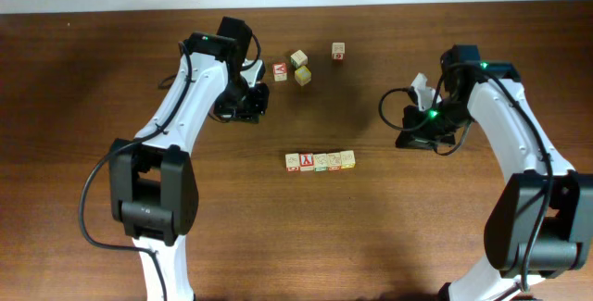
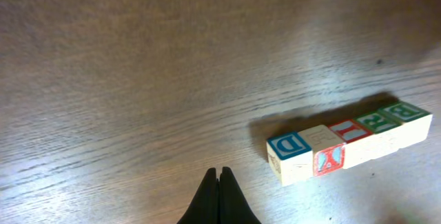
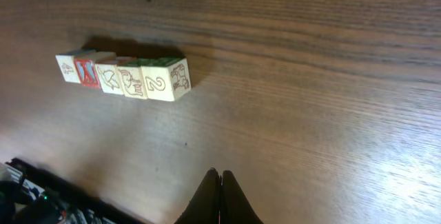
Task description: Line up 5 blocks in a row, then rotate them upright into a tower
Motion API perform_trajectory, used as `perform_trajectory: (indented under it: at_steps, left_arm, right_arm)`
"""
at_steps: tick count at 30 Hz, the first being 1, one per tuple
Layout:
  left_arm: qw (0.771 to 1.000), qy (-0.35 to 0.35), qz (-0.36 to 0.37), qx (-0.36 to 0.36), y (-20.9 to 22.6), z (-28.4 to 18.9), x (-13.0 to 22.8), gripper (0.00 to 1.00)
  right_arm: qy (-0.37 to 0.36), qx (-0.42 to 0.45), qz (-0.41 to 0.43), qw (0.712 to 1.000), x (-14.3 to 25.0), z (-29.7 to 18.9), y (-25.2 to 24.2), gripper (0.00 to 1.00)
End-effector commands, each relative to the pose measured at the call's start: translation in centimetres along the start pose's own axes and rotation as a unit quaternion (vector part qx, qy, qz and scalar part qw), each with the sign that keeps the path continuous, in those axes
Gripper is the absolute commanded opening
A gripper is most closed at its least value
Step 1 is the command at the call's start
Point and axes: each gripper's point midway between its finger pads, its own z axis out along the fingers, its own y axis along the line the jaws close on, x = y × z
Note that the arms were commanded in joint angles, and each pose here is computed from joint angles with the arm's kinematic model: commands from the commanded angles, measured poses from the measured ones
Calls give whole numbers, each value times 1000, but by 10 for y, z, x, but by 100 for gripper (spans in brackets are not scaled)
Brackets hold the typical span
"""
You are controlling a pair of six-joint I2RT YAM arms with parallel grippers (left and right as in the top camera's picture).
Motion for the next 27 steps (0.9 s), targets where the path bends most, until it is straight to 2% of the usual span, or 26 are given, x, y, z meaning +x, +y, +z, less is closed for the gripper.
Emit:
perform_trajectory:
  at_steps: [1,11,20,27]
  left_arm:
    - [1000,22,10,5,-5,8,8,0]
    - [996,55,72,5,-17,23,28,0]
    - [996,63,69,4,-15,30,34,0]
    - [998,59,19,-25,-7,30,32,0]
  right_arm:
    - [5,-18,15,1000,4,13,1,4]
    - [-1,-18,12,1000,4,23,-4,4]
    - [-8,-15,-10,1000,-2,32,13,4]
    - [-14,-11,-14,1000,-6,36,17,4]
